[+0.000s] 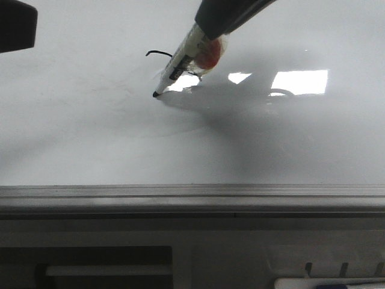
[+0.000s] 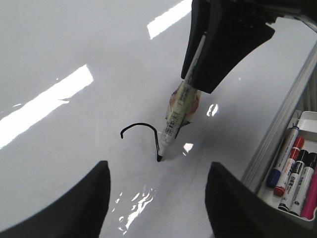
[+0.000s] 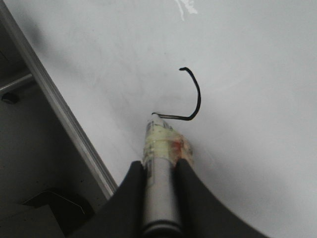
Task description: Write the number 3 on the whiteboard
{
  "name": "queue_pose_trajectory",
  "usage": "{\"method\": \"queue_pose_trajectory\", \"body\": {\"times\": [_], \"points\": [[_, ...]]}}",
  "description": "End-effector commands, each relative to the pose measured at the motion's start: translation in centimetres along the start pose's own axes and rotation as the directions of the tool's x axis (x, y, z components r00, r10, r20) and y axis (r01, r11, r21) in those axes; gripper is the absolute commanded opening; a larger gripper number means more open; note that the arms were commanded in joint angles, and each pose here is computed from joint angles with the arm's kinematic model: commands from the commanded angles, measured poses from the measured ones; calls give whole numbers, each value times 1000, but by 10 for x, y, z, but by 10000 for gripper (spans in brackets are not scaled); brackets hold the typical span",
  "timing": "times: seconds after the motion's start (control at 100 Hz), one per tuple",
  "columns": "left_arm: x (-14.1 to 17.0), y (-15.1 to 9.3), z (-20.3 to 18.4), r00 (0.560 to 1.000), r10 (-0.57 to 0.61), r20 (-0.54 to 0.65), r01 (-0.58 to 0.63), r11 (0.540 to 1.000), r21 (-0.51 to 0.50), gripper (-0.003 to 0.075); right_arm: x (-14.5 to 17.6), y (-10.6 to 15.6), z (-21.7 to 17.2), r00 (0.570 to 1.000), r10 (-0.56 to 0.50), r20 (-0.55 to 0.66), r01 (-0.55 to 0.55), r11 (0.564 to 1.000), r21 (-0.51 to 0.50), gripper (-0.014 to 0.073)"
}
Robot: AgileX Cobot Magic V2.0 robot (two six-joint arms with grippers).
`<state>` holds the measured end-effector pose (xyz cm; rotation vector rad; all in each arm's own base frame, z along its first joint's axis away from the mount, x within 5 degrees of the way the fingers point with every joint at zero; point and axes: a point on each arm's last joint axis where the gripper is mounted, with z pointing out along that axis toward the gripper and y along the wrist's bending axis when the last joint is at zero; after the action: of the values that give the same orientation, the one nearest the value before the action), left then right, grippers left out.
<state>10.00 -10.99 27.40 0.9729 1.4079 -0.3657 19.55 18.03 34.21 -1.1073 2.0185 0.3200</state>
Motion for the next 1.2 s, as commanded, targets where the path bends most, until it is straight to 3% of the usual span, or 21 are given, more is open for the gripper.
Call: {"method": "queue_pose_trajectory", "body": {"times": [0.0,0.22,0.63,0.91,1.19], "points": [[-15,4,-1,996,-22,91,23,1000,-16,384,-8,-6,-15,998,-34,51,32,998,52,-40],[-15,4,-1,996,-22,91,23,1000,-16,384,2,-3,-21,999,-14,-50,15,1000,18,-40],[-14,4,-1,996,-22,87,23,1000,-16,384,-10,21,15,997,-73,-6,73,996,-48,-41],[-14,2,0,997,-11,81,12,1000,-3,384,-16,30,-32,990,-92,104,98,994,-54,-41],[-9,-17,16,998,36,52,-42,992,119,384,-17,35,-41,987,-101,127,111,992,-68,-41]]}}
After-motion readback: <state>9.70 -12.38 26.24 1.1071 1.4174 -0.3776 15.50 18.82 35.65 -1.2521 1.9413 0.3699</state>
